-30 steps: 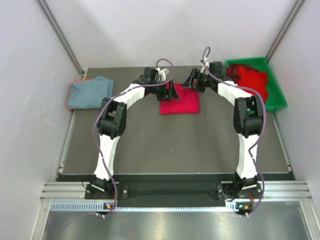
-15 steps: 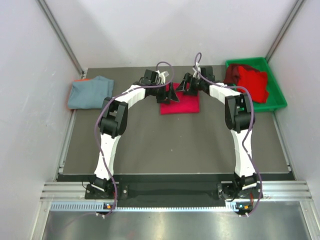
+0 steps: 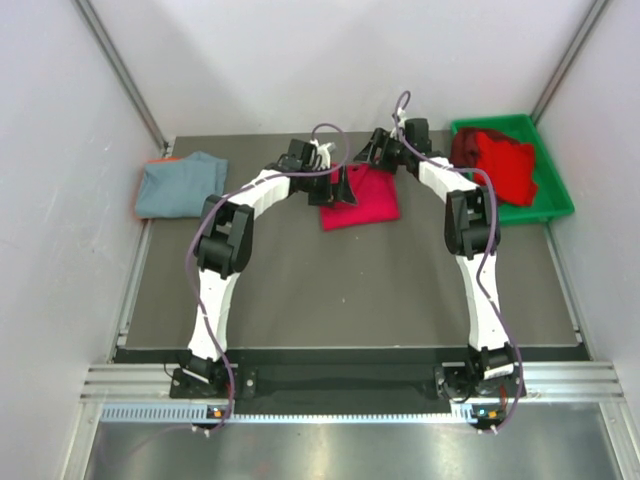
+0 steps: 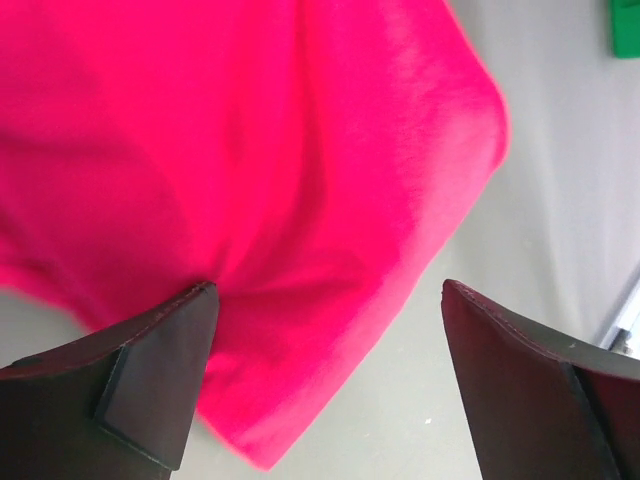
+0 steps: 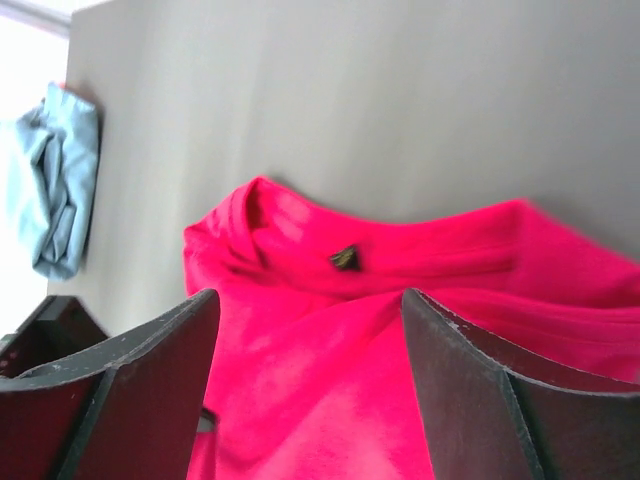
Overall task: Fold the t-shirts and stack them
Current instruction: Fold the tshirt
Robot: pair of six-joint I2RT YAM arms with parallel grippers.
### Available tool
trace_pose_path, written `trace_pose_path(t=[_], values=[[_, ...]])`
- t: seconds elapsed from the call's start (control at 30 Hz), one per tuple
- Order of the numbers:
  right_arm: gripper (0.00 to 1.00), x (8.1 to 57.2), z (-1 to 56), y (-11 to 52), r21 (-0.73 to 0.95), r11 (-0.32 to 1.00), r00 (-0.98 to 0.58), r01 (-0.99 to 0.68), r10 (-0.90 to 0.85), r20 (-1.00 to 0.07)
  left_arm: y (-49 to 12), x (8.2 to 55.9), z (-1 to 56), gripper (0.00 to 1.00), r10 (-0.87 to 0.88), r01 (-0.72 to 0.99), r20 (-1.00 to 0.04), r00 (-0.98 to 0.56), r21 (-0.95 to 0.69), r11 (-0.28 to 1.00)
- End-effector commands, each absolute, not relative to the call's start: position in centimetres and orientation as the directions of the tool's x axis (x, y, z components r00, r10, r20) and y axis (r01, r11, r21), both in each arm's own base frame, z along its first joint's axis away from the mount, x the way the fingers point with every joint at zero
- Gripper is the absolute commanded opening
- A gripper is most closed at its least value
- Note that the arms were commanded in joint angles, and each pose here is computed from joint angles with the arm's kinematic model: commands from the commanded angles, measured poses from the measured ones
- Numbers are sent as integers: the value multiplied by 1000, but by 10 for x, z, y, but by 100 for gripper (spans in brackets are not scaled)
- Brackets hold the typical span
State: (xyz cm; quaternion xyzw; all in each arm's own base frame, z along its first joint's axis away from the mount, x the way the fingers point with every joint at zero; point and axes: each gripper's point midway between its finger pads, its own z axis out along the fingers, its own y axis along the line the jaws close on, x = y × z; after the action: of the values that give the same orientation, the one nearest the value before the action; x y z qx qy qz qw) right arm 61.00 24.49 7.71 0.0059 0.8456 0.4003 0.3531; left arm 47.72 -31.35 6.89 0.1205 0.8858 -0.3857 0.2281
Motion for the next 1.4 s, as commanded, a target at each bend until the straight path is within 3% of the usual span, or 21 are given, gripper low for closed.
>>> trace_pose_path(t=[0.0,0.13,0.37,0.5,0.73,1.07,1.13,1.17,1.37], values=[[74,634,99,230,654,692,-672,-306,329,-663,-287,497,119,99,10,406,-601,-799,-527,746],[74,629,98,233,661,685,-681,-308,327,-656,-259,522,135,99,-78,339,-618,-782,-528,778],[74,623,106,239,645,691,-676,-326,306,-670,-225,531,92,96,-145,216,-524,-839,-566,796],[75,617,108,242,640,693,-681,-331,294,-670,-222,534,72,94,-160,192,-489,-858,-593,782],[75,610,105,241,631,705,-690,-323,281,-667,-238,534,50,80,-170,192,-422,-891,-687,701],[75,600,97,239,631,712,-714,-309,264,-648,-258,541,-1,75,-184,159,-355,-917,-747,645],[75,598,98,240,630,712,-715,-310,262,-648,-263,546,-1,70,-178,181,-372,-911,-749,638],[75,597,97,239,630,714,-716,-306,263,-646,-266,546,-4,63,-174,185,-373,-911,-748,637],[75,595,95,243,628,713,-719,-310,256,-646,-268,544,-6,51,-171,184,-374,-912,-743,644]])
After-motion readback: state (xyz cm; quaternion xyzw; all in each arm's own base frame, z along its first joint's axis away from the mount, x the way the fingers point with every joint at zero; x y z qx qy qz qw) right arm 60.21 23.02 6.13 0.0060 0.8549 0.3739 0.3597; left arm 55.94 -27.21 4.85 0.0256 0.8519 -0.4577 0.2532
